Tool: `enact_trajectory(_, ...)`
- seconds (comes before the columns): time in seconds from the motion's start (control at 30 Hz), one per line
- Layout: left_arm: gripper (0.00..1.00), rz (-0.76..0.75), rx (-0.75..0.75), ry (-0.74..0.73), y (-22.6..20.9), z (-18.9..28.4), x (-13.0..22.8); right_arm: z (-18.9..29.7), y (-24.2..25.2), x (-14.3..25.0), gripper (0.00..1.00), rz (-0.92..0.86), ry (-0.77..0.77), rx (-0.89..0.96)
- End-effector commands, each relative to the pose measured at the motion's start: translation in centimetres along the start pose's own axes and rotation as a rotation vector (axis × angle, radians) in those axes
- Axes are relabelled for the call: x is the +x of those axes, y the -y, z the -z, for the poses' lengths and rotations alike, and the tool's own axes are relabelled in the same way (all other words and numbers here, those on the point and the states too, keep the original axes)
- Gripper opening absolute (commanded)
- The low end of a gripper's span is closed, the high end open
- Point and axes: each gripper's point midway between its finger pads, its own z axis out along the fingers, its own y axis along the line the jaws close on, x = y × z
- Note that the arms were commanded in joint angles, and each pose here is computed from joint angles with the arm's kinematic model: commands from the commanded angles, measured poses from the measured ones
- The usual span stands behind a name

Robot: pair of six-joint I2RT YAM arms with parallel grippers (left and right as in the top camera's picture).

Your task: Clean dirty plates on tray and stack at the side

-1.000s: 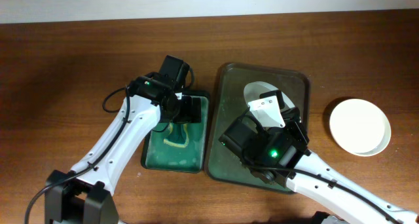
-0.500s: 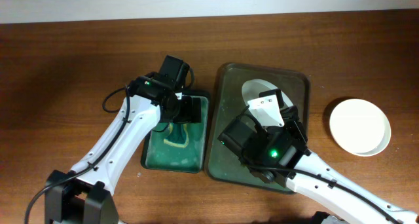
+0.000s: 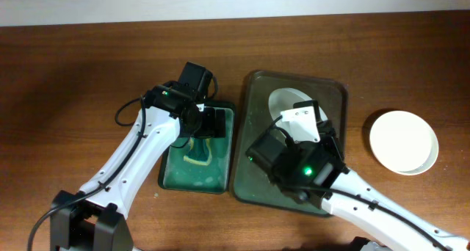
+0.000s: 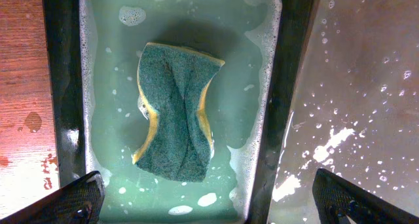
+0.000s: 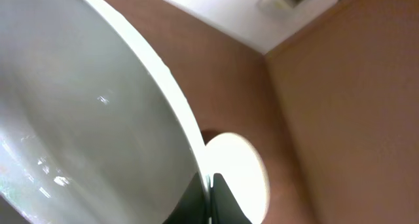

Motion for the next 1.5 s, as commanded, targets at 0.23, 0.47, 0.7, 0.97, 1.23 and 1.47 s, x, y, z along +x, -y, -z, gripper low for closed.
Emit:
enact_trajectory(0.23, 1.00, 0.001, 0.021, 0.027, 0.3, 1.0, -0.5, -10.8, 2.5, 7.3, 0.04, -0.613, -0.599, -0.545)
enact_trajectory(0.47, 0.99, 0.001, 0.021, 0.027, 0.3, 1.0, -0.5, -17.2, 14.5, 18.4, 0.04, -1.146, -0.767, -0.264)
enact_trajectory(0.7, 1.00, 0.001, 0.021, 0.027, 0.3, 1.0, -0.5, -19.4, 12.2, 24.9, 0.38, -1.295, -1.005, -0.291)
enact_trajectory(0.97, 1.00, 0.001, 0.021, 0.027, 0.3, 1.0, -0.5, -12.7, 12.0, 7.6, 0.61, -1.099, -0.442, -0.772)
enact_trajectory(1.23, 1.00, 0.001, 0.021, 0.027, 0.3, 1.0, -0.5, 3.0, 6.1, -3.9, 0.98, -0.637, 0.020, -1.091)
enact_trajectory(1.47, 1.00, 0.001, 0.021, 0.027, 0.3, 1.0, -0.5, 5.8, 4.5, -4.3, 0.98, -0.538, 0.065, -1.152)
